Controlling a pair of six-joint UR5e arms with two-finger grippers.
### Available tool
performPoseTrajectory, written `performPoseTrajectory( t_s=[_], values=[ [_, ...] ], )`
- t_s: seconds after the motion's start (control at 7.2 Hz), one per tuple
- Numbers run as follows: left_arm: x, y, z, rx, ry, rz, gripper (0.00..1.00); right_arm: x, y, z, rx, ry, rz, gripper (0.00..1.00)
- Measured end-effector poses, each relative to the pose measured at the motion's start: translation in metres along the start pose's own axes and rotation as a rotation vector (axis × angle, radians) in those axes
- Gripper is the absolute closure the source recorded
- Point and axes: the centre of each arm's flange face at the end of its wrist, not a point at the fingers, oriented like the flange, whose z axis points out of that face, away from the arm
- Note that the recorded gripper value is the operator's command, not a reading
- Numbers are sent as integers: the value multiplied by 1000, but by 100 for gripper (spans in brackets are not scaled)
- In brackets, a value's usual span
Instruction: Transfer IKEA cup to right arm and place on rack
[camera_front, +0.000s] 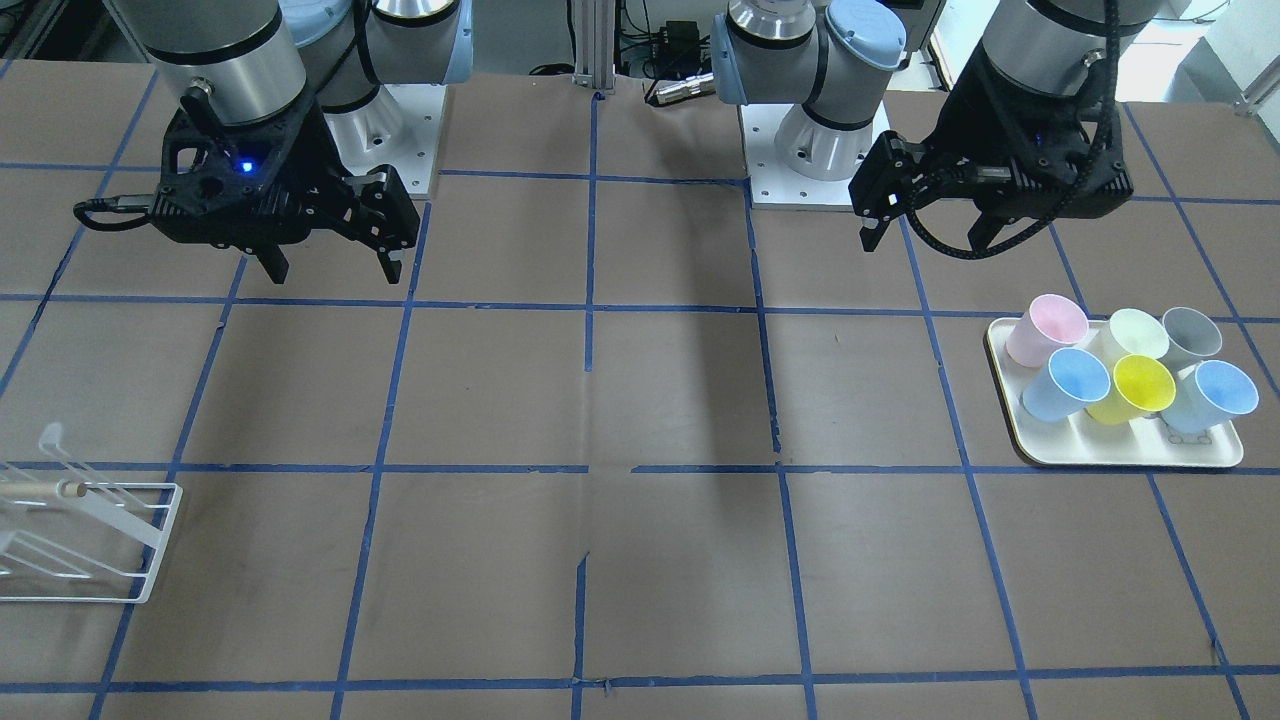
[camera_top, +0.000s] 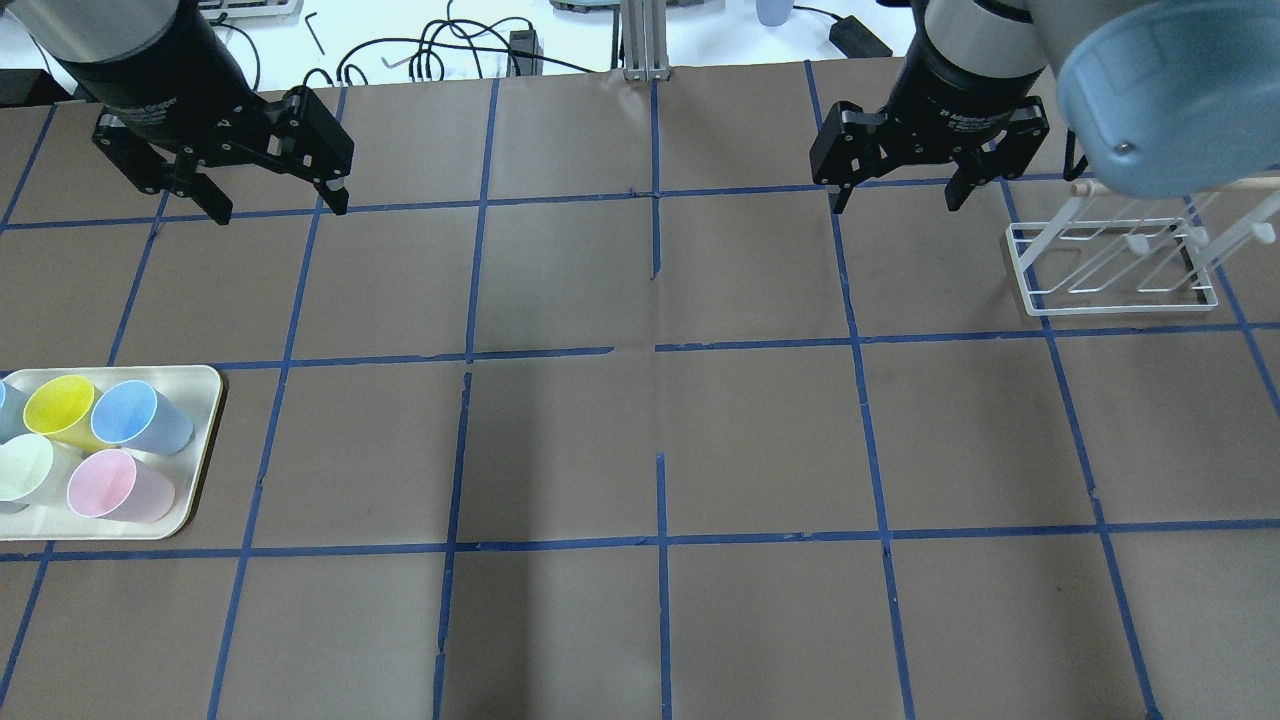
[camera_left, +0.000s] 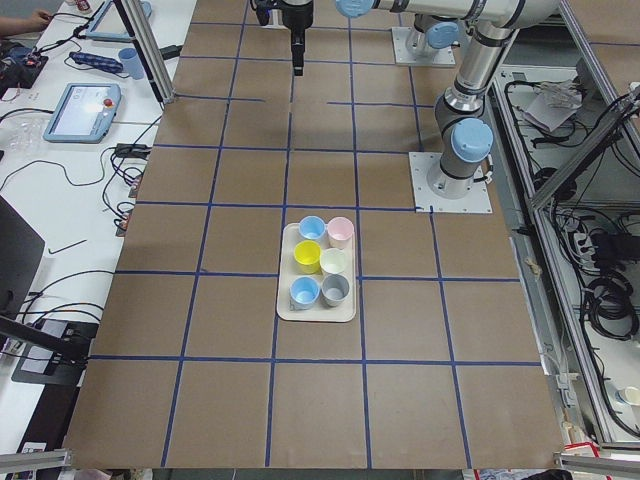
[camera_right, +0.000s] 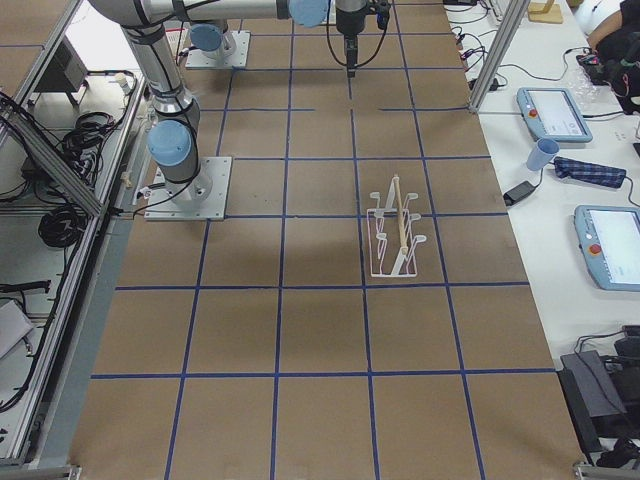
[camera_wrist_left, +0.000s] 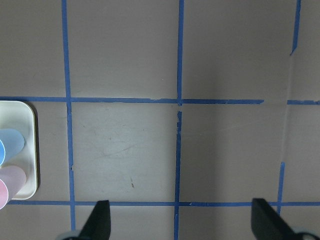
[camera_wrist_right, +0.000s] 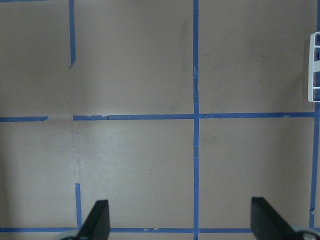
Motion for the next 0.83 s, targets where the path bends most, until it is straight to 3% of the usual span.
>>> performPoseTrajectory(
  t_s=[0.42, 0.83],
  values=[
    [-1, 2, 0, -3, 0, 6, 0, 1, 0, 0, 0, 0, 2, 0],
    [-41, -10, 19, -36, 10, 97, 0, 1, 0, 0, 0, 0, 2, 0]
  ],
)
